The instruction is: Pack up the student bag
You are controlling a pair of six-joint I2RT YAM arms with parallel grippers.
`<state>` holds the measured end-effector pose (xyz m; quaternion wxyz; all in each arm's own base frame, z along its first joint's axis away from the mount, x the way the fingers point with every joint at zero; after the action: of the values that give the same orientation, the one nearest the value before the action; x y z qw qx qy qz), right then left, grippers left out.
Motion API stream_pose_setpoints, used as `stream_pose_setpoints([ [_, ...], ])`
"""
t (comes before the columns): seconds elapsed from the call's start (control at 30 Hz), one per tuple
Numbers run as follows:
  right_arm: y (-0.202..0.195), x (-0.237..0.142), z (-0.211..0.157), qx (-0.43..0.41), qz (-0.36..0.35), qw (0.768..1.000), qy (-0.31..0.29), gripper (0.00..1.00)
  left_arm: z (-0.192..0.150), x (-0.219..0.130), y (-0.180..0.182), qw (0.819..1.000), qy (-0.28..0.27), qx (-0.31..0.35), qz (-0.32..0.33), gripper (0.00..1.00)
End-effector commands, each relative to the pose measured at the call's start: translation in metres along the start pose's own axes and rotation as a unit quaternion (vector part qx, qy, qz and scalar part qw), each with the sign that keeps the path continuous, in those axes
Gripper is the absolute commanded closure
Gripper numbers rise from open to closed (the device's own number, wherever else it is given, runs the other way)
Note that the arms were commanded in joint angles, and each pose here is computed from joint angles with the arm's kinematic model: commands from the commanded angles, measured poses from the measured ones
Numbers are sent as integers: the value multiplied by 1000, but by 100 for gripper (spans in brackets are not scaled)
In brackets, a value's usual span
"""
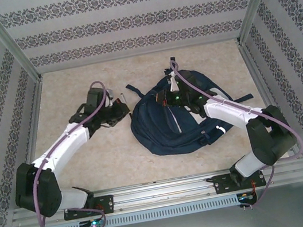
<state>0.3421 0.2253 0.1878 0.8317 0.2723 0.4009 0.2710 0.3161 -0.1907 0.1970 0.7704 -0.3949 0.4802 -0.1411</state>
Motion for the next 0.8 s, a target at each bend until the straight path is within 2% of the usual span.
stream_pose_setpoints([
  [0.0, 14, -11, 22, -13, 26, 999, -32, 100, -16, 26, -21, 998, 0, -50, -44, 100],
  [0.13, 16, -19, 25, -16, 30, 999, -40, 100, -39, 61, -44, 997, 31, -34, -63, 100],
  [0.27, 16, -24, 26, -16, 31, 998, -45, 100, -57, 92, -64, 993, 62, -47, -92, 100],
  [0.3, 15, -25, 27, -16, 30, 998, -47, 100, -61, 98, -66, 992, 67, -44, -93, 94],
  [0.4, 13, -27, 28, -13, 27, 998, -51, 100, -70, 111, -77, 990, 95, -13, -102, 63],
  [0.43, 12, -28, 28, -12, 26, 998, -52, 100, -74, 111, -78, 988, 114, -10, -102, 59],
  [0.5, 12, -30, 30, -13, 24, 998, -56, 100, -73, 99, -71, 991, 114, -4, -76, 52],
  [0.57, 11, -33, 30, -17, 19, 998, -57, 100, -68, 76, -50, 996, 88, 4, -16, 48],
  [0.67, 8, -35, 28, -34, 11, 998, -53, 100, -57, 39, -25, 996, 84, 17, 40, 46],
  [0.77, 14, -32, 23, -56, 31, 997, -36, 100, -38, 6, -7, 995, 74, 22, 58, 45],
])
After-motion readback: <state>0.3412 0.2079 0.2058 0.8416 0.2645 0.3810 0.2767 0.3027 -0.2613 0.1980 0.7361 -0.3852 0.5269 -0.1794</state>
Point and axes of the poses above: each hand's point on the last joint's axis, 136 mm out from that joint toward the fingers, its own x axis out along the fingers, its own y axis along the line the jaws close on, z = x × y, the point moved 4 cm from there along -x, back along the fingers, and after that the axes turned 2 degrees about -x, right-handed, at the moved point
